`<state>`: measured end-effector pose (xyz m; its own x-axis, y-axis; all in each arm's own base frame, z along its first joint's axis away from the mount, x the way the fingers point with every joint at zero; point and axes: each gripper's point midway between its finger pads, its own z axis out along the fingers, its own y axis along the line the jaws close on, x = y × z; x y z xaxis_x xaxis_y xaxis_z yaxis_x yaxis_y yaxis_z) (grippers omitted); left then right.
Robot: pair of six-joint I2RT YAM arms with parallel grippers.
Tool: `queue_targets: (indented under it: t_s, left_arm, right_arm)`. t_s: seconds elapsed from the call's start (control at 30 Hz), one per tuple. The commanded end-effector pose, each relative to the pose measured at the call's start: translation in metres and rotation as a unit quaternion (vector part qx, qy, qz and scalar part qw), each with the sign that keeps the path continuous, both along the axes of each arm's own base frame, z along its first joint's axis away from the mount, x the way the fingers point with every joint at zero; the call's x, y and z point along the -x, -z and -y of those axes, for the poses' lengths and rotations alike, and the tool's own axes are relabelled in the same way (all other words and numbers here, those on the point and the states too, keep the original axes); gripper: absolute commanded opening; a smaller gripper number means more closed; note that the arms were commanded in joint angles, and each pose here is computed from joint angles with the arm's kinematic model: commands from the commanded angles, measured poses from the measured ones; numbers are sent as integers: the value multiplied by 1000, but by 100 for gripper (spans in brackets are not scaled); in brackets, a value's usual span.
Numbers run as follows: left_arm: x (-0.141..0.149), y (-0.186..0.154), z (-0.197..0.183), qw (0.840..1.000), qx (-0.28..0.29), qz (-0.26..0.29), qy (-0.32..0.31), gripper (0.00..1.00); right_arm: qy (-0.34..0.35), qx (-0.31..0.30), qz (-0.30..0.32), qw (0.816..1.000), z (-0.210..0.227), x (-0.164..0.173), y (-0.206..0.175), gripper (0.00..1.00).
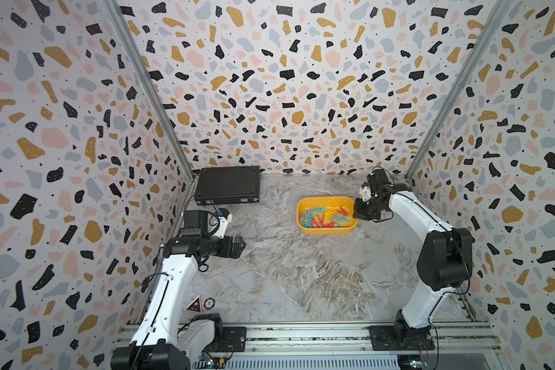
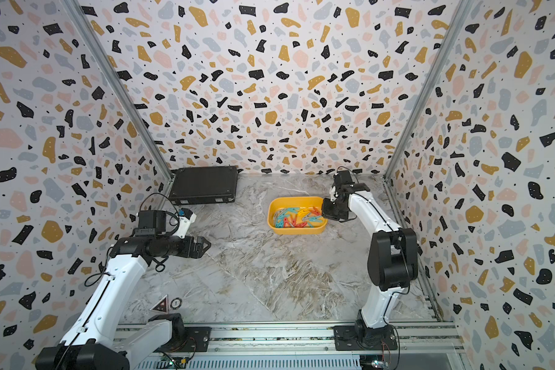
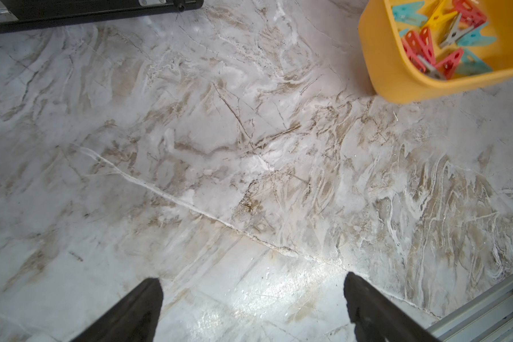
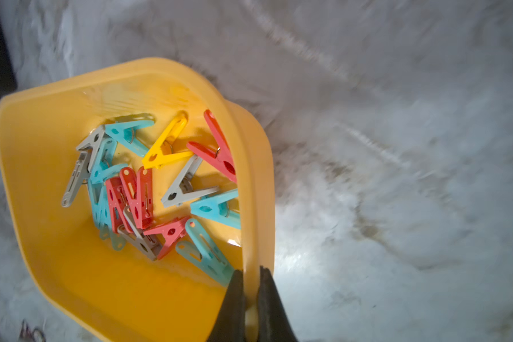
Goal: Take the clothespins out of the storage box
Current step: Move the storage box to the center of the board.
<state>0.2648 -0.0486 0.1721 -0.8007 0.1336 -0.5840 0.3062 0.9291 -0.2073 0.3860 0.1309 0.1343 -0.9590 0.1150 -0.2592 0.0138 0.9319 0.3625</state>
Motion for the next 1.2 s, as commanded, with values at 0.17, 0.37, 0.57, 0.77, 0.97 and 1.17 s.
queue_targets:
  t_s: [0.17, 0.37, 0.57, 0.77, 0.97, 1.17]
  left_arm:
    - [-1, 3, 3, 1000, 3, 2, 12, 100]
    - [-1, 4, 5, 1000, 6, -2, 14, 100]
    - [-1, 5, 5, 1000, 6, -4, 15, 100]
    - [-1, 5, 4, 1000, 5, -4, 15, 100]
    - [-1, 7, 4, 1000, 5, -9, 16, 100]
    - [0, 8, 4, 1000, 4, -10, 16, 100]
  right_arm:
    - [-91, -86, -68, 990, -58, 88, 9, 0]
    - [-164, -84, -73, 980, -87, 137, 15, 0]
    - [-227, -61, -72, 969, -110, 164, 32, 0]
    - [-278, -33, -74, 957, -134, 178, 53, 0]
    - [-321, -9, -41, 946, -152, 177, 56, 0]
    - [-338, 7, -20, 941, -159, 172, 59, 5]
